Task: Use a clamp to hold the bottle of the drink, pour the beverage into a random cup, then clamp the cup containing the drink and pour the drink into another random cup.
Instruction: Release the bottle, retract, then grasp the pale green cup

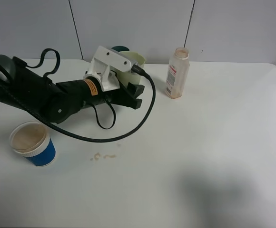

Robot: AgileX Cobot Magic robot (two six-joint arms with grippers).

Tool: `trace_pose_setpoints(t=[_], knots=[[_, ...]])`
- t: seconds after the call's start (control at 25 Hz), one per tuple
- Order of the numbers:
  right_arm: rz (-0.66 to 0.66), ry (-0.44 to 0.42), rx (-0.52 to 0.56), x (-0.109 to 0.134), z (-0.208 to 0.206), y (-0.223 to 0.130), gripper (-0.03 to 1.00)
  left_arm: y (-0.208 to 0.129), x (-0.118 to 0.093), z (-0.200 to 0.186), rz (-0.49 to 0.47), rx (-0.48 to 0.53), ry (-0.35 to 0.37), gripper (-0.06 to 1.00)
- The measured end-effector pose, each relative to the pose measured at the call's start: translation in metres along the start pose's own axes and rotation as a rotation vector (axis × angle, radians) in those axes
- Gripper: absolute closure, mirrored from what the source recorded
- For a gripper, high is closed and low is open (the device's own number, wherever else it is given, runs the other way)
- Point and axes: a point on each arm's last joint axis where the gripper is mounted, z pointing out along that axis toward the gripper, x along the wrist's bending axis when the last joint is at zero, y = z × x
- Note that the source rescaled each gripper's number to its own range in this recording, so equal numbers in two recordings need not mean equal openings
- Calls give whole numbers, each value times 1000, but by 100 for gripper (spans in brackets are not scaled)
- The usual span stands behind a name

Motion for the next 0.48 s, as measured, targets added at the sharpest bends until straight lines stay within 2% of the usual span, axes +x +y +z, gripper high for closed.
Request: trace_pose_setpoints(t=[0.48], knots=[[0, 0, 0, 0, 0, 0, -3, 3, 33, -9, 71, 62, 29, 94]])
